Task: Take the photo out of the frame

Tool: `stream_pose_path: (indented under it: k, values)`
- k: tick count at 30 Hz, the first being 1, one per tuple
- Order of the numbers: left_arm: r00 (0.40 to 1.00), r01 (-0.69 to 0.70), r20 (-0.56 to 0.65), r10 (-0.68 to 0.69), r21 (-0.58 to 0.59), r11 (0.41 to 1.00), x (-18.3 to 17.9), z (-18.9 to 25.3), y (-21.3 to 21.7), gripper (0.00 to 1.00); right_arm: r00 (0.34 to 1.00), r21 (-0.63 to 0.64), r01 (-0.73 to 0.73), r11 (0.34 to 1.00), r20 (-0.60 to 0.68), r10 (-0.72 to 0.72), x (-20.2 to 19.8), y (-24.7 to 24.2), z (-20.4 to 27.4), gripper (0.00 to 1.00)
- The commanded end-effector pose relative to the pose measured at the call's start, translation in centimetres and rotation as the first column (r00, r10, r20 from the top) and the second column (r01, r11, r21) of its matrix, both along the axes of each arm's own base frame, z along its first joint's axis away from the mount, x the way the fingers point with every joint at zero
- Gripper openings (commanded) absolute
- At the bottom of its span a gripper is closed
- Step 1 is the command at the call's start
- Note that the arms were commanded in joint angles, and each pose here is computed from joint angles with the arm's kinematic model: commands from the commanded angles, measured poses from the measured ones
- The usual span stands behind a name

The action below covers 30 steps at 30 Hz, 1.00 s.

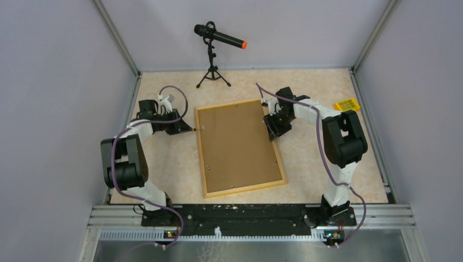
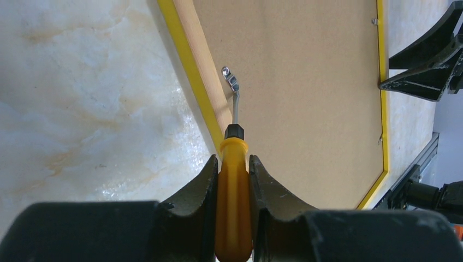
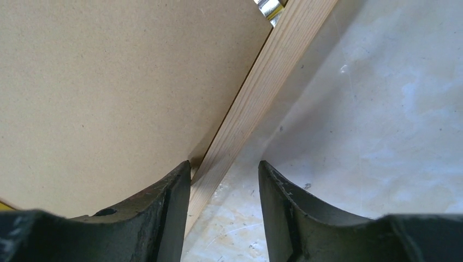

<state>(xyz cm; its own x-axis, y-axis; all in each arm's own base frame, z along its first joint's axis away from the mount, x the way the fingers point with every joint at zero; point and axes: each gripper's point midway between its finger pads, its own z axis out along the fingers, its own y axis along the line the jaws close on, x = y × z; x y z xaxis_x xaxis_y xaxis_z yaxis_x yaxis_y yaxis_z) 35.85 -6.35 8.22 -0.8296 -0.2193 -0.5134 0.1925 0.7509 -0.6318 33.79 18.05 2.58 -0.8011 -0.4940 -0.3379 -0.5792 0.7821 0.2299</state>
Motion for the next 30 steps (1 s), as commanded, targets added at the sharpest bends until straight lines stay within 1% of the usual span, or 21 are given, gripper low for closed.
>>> stream_pose_path:
  k: [1,6,11,14,17,19,24,30]
  values:
    - [1.0,-0.026,0.019,0.025,0.024,0.999,1.1,-0.8,-0.2,0.0,1.0,-0.036,0.001,0.999,-0.017,-0.002,0.5,-0.3,-1.7,0.47]
    - [1.0,-0.021,0.017,0.02,0.03,0.999,1.4,-1.2,-0.8,0.0,1.0,-0.044,-0.011,0.999,-0.016,0.01,0.5,-0.2,-2.0,0.43]
    - [1.0,-0.016,0.013,0.016,0.035,0.999,1.7,-1.2,-1.0,0.0,1.0,-0.048,-0.018,0.999,-0.018,0.017,0.6,-0.1,-2.1,0.43]
    - [1.0,-0.016,0.025,0.015,0.056,0.998,1.6,-0.2,-0.6,0.0,1.0,-0.053,-0.014,0.998,-0.018,0.013,0.7,-0.1,-2.1,0.43]
    - [0.996,-0.02,0.087,0.015,0.059,0.998,0.9,1.8,-0.2,0.0,1.0,-0.048,-0.006,0.999,-0.017,0.005,0.7,0.0,-2.0,0.42]
    - [0.994,-0.034,0.101,0.028,0.056,0.998,0.5,2.3,0.1,0.0,1.0,-0.047,-0.001,0.999,-0.022,0.0,0.6,0.0,-2.1,0.42]
    - [0.995,-0.054,0.079,0.052,0.024,0.998,0.0,2.2,0.3,0.0,1.0,-0.046,-0.002,0.999,-0.023,0.001,0.5,0.0,-2.1,0.41]
    - [0.998,-0.053,0.043,0.052,0.024,0.998,-0.3,0.8,0.3,0.0,1.0,-0.046,-0.001,0.999,-0.021,0.0,0.8,0.1,-2.0,0.4]
